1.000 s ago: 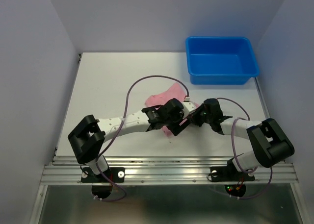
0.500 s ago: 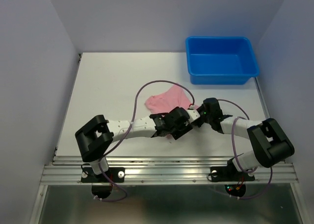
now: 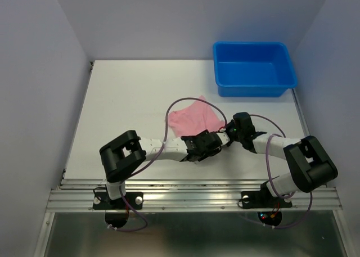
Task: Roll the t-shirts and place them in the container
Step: Roll the T-shirt to the center of the board.
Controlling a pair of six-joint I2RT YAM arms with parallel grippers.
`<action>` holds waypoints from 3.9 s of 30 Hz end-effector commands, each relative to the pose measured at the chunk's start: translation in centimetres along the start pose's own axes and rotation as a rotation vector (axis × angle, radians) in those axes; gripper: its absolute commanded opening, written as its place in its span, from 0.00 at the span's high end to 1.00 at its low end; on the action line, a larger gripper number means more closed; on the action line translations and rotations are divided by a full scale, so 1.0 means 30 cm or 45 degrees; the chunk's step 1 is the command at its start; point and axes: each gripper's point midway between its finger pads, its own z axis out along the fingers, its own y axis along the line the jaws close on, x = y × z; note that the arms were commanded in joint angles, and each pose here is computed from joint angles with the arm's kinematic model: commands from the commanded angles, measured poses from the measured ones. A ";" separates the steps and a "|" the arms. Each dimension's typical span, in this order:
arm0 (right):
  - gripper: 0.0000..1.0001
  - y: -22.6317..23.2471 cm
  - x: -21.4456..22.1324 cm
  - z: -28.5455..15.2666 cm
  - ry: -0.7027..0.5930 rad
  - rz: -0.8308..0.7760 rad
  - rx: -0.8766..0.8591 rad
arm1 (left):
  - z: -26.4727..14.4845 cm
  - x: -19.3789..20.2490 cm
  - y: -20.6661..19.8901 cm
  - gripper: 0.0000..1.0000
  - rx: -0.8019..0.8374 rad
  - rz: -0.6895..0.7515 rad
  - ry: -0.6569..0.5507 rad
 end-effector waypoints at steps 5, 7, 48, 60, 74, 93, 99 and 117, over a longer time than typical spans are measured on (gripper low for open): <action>0.96 0.028 -0.005 -0.018 -0.002 -0.008 -0.046 | -0.008 -0.053 -0.003 0.90 0.005 0.005 -0.032; 0.89 0.019 -0.002 -0.016 0.002 -0.019 -0.037 | -0.009 -0.058 -0.019 1.00 0.048 0.004 -0.024; 0.81 0.027 -0.156 -0.329 -0.432 -0.413 0.140 | -0.098 -0.066 -0.179 1.00 1.493 -0.810 0.034; 0.99 0.014 -0.085 -0.252 -0.303 -0.494 0.094 | -0.063 -0.044 -0.179 1.00 1.492 -0.871 0.056; 0.99 -0.010 -0.132 -0.070 -0.305 -0.527 0.163 | -0.077 -0.063 -0.138 1.00 1.456 -0.878 0.008; 0.99 -0.008 -0.171 -0.068 -0.347 -0.545 0.258 | -0.062 -0.002 -0.109 1.00 1.314 -0.900 0.093; 0.85 0.089 -0.180 -0.197 -0.430 -0.555 0.168 | -0.028 0.033 -0.092 1.00 1.268 -0.980 0.128; 0.95 -0.036 -0.038 -0.201 -0.314 -0.558 0.187 | 0.009 0.057 -0.083 1.00 1.263 -1.068 0.136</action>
